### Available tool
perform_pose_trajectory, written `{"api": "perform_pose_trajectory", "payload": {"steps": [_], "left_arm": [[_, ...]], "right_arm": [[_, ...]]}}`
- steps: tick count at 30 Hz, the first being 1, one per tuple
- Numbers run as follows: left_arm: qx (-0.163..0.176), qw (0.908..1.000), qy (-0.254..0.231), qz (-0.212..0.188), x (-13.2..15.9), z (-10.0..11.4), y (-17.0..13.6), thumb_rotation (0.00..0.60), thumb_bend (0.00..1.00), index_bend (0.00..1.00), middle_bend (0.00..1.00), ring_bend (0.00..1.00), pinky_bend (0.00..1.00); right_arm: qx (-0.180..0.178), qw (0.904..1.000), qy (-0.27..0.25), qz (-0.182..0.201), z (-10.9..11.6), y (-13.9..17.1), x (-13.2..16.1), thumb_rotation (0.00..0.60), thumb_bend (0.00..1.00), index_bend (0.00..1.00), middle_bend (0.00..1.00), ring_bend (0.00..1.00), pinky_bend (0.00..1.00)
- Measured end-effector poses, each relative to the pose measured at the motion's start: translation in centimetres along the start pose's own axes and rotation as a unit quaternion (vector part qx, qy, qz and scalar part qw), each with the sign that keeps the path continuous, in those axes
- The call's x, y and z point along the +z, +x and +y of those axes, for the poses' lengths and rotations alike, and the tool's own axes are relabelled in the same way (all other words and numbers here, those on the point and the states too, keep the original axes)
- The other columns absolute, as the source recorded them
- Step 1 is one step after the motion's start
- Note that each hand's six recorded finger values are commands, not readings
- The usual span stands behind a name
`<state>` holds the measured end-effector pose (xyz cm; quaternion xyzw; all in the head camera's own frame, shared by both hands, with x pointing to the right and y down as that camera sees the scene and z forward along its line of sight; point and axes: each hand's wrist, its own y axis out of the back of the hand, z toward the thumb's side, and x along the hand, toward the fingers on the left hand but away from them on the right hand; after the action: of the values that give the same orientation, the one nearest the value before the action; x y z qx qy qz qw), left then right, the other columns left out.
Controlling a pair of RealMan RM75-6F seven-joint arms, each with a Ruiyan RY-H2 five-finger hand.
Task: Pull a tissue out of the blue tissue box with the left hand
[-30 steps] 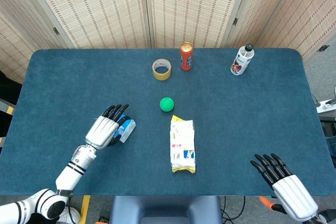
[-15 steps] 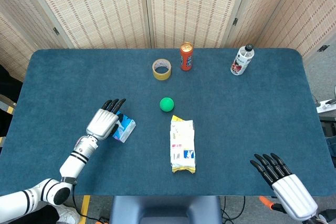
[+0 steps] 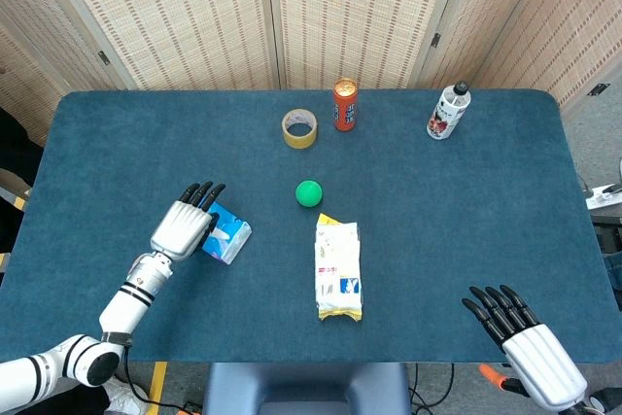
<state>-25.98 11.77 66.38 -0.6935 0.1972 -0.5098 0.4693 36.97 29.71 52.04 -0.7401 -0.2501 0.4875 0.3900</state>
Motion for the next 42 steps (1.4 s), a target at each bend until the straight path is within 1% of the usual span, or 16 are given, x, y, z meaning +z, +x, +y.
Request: {"api": "perform_pose_trajectory", "payload": {"steps": [6,10,12,18,22,26,30,36,40,41,42], "left_arm": [[0.033,0.9993,0.014,0.002,-0.6,3.7,-0.7,0.6,0.68,0.68,0.1,0.02,0.16],[0.059,0.9981,0.012,0.011,-1.2,6.6,-1.5,0.6,0.68,0.68,0.1,0.03,0.16],[0.069,0.9974,0.012,0.017,-1.6,7.7,-1.9,0.6,0.68,0.68,0.1,0.03,0.16],[0.097,0.994,0.02,0.046,-3.9,10.7,-3.2,0.6,0.68,0.68,0.1,0.03,0.16],[0.114,0.9903,0.031,0.073,-6.3,12.6,-4.2,0.6,0.68,0.68,0.1,0.03,0.16],[0.121,0.9869,0.039,0.099,-8.5,13.9,-5.4,0.6,0.68,0.68,0.1,0.03,0.16],[0.113,0.9849,0.04,0.125,-10.7,13.4,-6.6,0.6,0.68,0.68,0.1,0.03,0.16],[0.081,0.9826,0.037,0.163,-14.0,10.3,-8.3,0.6,0.68,0.66,0.1,0.03,0.16],[0.061,0.9801,0.014,0.188,-15.8,7.6,-9.9,0.6,0.67,0.62,0.08,0.03,0.16],[0.057,0.9795,0.007,0.193,-16.1,7.1,-10.2,0.6,0.66,0.59,0.07,0.02,0.15],[0.054,0.979,-0.002,0.197,-16.2,6.5,-10.6,0.6,0.64,0.54,0.05,0.02,0.15]], "right_arm": [[-0.001,1.0,0.001,0.002,0.0,0.1,0.1,0.6,0.11,0.0,0.0,0.0,0.01],[-0.002,1.0,0.002,0.002,0.0,0.2,0.1,0.6,0.11,0.0,0.0,0.0,0.01],[-0.003,1.0,0.002,0.003,0.1,0.2,0.1,0.6,0.11,0.0,0.0,0.0,0.01],[-0.004,1.0,0.002,0.004,0.1,0.3,0.2,0.6,0.11,0.0,0.0,0.0,0.01],[-0.003,1.0,0.004,0.005,0.0,0.3,0.3,0.6,0.11,0.0,0.0,0.0,0.01],[-0.002,1.0,0.006,0.007,-0.1,0.3,0.4,0.6,0.11,0.0,0.0,0.0,0.01],[-0.002,0.9999,0.007,0.007,-0.1,0.4,0.5,0.6,0.11,0.0,0.0,0.0,0.01],[-0.001,0.9999,0.01,0.008,-0.3,0.4,0.6,0.6,0.11,0.0,0.0,0.0,0.01],[0.001,0.9999,0.011,0.009,-0.4,0.4,0.7,0.6,0.11,0.0,0.0,0.0,0.01],[0.0,0.9999,0.011,0.009,-0.4,0.4,0.7,0.6,0.11,0.0,0.0,0.0,0.01],[0.0,0.9999,0.011,0.009,-0.4,0.4,0.7,0.6,0.11,0.0,0.0,0.0,0.01]]}}
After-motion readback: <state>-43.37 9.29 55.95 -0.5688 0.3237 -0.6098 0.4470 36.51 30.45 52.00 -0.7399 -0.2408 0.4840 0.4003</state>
